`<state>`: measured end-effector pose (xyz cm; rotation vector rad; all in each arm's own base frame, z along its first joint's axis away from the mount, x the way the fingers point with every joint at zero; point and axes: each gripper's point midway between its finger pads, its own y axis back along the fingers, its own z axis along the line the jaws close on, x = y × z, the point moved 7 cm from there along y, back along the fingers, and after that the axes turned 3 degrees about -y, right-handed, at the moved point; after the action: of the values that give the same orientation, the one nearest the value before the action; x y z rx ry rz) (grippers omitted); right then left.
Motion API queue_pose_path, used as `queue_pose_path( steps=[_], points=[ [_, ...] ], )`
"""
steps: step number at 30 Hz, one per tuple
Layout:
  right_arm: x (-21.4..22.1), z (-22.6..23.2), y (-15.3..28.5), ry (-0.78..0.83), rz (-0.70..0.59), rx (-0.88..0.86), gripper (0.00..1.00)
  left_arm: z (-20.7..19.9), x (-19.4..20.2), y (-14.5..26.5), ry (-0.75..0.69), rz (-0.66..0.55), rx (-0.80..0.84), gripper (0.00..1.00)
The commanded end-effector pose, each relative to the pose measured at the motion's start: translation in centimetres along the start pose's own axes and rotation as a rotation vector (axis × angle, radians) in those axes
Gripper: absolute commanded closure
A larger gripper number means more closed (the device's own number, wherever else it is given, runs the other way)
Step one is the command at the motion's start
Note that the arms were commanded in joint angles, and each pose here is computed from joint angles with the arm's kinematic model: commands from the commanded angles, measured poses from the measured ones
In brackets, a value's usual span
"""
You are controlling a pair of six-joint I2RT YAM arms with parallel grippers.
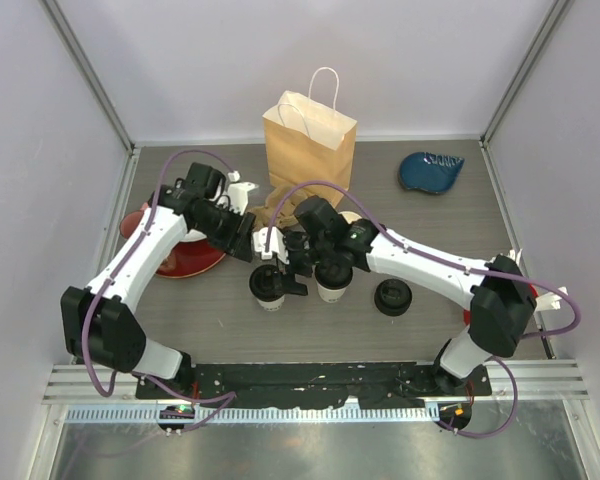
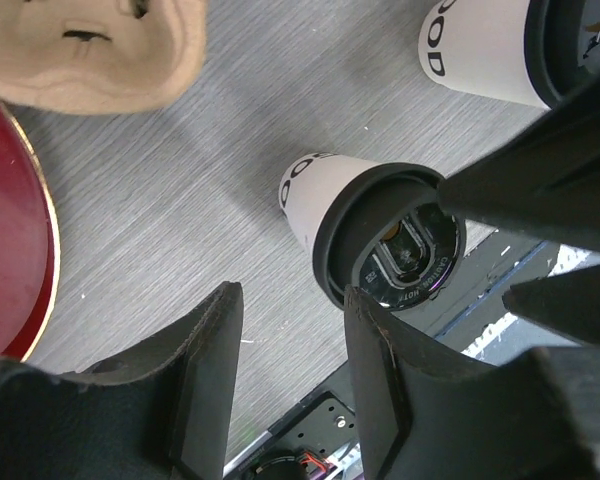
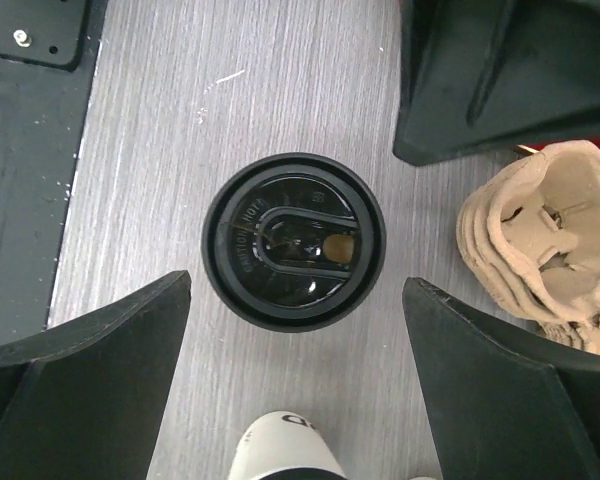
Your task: Pack the takeout coffee
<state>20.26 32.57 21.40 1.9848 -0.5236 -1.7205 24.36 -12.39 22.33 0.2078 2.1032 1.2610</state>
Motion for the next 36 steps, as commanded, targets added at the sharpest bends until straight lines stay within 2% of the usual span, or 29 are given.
queue_pose_path(
  steps=[1, 16, 28, 36],
  points=[
    [-1.3, -0.8, -0.8, 0.113, -0.054, -0.096, 0.07, -0.1, 0.4, 1.2, 0.018, -0.067, 0.007, 0.51],
    [-1.6, -1.8, -2.6, 0.071, -0.054, -0.068, 0.04, -0.3, 1.1, 0.7, 0.029, -0.071, 0.046, 0.50],
    [-0.6, -0.8, -3.8, 0.094, -0.013, -0.062, 0.04, -0.3, 1.0, 0.6, 0.029, -0.070, 0.061, 0.50],
    [0.1, -1.0, -4.1, 0.089, -0.004, -0.024, 0.09, -0.2, 1.1, 0.6, 0.036, -0.064, 0.067, 0.50]
  ],
)
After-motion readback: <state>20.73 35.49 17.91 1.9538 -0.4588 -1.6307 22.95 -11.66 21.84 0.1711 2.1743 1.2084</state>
